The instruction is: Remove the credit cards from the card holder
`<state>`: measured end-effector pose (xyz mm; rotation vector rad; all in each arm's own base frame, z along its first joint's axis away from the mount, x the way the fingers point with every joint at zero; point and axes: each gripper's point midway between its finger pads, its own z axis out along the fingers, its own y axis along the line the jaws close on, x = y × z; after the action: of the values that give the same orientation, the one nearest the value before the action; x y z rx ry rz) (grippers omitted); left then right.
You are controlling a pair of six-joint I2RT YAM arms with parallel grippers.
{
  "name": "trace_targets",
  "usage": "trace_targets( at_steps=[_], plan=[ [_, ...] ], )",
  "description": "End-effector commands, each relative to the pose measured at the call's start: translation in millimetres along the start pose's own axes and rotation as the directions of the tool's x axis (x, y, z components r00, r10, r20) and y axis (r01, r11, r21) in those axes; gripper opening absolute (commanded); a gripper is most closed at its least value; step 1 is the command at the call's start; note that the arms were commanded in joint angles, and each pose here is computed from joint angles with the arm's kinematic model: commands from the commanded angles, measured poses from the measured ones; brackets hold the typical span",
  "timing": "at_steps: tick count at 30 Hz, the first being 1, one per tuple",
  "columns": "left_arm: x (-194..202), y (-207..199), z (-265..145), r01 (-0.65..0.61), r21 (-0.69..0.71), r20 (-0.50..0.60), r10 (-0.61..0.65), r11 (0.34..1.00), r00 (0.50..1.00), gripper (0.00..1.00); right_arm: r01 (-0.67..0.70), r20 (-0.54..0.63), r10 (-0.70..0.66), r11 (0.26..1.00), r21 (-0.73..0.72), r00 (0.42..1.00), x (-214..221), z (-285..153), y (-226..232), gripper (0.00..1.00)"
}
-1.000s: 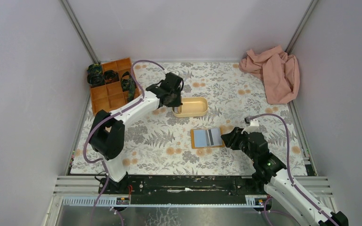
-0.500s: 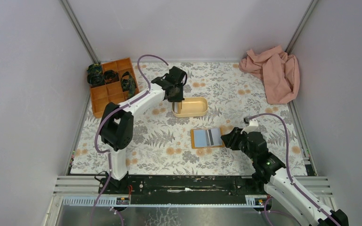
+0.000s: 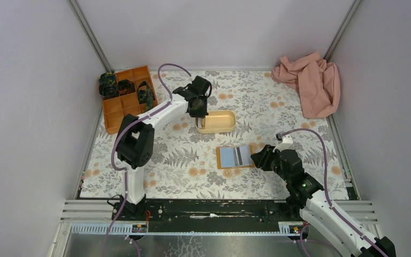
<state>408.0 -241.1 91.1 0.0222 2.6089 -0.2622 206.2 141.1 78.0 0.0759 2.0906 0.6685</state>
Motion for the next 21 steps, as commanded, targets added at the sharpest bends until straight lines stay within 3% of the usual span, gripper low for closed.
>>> trace_targets(
  at_steps=[1, 21],
  plan=[
    [-3.0, -3.1, -0.9, -0.014, 0.032, -0.021, 0.015, 0.999, 1.0, 0.0, 0.011, 0.049, -0.012, 1.0, 0.006, 0.999, -11.9, 2.5, 1.0, 0.44],
    [4.4, 4.1, 0.6, 0.002, -0.002, -0.091, -0.002, 1.0, 0.996, 0.0, 0.01, 0.056, -0.011, 1.0, 0.019, 0.998, -11.9, 2.0, -2.1, 0.43]
  ],
)
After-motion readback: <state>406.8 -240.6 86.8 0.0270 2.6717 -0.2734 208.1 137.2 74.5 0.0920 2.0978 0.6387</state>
